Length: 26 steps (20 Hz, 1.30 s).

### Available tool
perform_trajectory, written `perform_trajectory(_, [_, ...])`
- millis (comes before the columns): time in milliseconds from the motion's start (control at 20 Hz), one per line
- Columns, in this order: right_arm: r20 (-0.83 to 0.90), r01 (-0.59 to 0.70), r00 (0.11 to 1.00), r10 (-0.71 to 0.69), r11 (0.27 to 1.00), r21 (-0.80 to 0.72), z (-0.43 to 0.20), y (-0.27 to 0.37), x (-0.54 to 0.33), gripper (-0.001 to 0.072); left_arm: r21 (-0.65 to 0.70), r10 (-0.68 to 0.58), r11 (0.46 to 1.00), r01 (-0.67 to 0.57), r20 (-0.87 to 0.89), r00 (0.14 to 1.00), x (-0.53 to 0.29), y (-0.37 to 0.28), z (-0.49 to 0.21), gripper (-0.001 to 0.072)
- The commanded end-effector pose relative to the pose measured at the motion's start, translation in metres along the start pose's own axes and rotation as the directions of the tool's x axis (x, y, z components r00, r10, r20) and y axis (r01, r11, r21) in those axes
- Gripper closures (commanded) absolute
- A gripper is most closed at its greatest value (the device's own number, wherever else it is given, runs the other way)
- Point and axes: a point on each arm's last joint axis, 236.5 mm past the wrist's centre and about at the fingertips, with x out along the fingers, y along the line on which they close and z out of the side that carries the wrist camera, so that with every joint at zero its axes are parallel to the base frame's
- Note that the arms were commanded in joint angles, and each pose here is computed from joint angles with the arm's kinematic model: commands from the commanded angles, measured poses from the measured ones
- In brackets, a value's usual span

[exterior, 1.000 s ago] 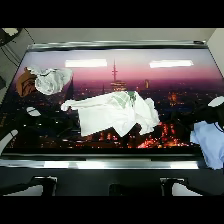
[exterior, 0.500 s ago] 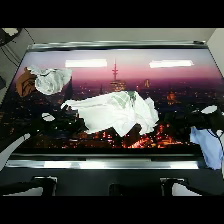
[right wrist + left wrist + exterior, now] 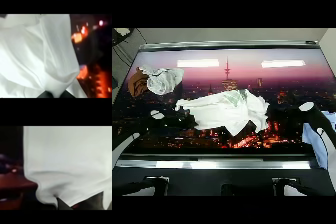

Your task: Fold the shirts.

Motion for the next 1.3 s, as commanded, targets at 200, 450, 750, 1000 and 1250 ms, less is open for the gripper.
perform_trajectory(200, [0.786, 0.231, 0.605, 0.126, 0.917, -0.325, 0.146, 0.127, -0.304, 0.0664, 0.432, -0.291, 0.901, -0.034, 0.662, 0.690, -0.310, -0.158, 0.139, 0.0677])
perform_trajectory(450, [0.948, 0.356, 0.076, 0.308, 0.880, -0.315, 0.059, 0.209, -0.538, 0.0664, 0.489, -0.490, 0.818, -0.302, 0.868, 0.078, -0.588, -0.263, 0.030, 0.0677])
perform_trajectory(750, [0.935, 0.285, 0.038, 0.353, 0.893, -0.349, -0.001, 0.223, -0.567, 0.0664, 0.522, -0.570, 0.778, -0.349, 0.821, -0.042, -0.622, -0.296, -0.061, 0.0678])
perform_trajectory(1000, [0.940, 0.349, 0.241, 0.242, 0.882, -0.316, 0.005, 0.197, -0.517, 0.0664, 0.471, -0.494, 0.793, -0.387, 0.869, 0.046, -0.602, -0.276, -0.033, 0.0678])
perform_trajectory(1250, [0.671, 0.296, 0.740, -0.036, 0.914, -0.277, 0.040, 0.119, -0.356, 0.0664, 0.451, -0.281, 0.854, -0.260, 0.819, 0.500, -0.476, -0.197, 0.055, 0.0676])
